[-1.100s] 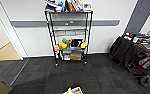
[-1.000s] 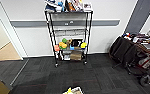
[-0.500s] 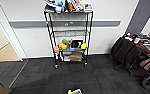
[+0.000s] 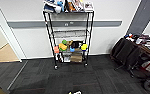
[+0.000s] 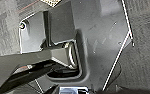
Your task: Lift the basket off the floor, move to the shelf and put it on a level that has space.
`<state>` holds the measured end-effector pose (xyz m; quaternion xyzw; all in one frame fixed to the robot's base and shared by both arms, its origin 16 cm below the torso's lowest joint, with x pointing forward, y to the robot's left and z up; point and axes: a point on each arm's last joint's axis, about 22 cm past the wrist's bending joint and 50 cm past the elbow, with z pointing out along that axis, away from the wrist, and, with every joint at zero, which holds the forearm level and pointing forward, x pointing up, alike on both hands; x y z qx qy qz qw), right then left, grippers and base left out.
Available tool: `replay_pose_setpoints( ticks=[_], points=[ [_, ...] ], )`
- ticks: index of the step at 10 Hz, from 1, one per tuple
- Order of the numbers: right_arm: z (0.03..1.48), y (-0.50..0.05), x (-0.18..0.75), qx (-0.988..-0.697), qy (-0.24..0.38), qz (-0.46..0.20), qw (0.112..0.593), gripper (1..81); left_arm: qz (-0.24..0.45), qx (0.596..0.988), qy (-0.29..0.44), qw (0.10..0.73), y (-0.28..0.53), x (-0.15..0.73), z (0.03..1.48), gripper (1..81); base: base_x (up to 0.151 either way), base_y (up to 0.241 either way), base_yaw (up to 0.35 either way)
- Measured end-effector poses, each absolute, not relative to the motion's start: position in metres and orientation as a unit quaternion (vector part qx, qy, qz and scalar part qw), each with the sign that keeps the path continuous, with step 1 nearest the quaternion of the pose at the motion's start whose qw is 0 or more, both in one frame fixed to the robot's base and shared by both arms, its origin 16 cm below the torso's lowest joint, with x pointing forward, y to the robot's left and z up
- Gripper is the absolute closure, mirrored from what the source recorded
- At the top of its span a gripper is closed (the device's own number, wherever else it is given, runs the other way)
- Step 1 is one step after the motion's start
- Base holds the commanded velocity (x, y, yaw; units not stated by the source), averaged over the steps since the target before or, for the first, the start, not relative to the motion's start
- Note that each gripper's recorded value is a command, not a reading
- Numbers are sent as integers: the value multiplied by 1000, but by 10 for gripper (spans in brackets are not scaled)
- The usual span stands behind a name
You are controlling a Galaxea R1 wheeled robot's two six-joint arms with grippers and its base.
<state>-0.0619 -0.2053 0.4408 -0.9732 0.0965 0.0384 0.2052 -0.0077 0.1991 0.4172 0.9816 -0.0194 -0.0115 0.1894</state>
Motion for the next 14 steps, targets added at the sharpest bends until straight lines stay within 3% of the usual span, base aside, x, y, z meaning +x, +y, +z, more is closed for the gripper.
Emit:
replay_pose_setpoints(
  ticks=[5, 14],
  points=[
    [450, -204, -55, -970, 97, 35, 222, 10, -10, 982, -17, 189, 198, -4, 417, 10, 90, 0, 0],
    [446, -206, -50, -971, 98, 32, 216, 10, -16, 982, -3, 189, 197, -5, 417, 10, 0, 0, 0]
  ],
)
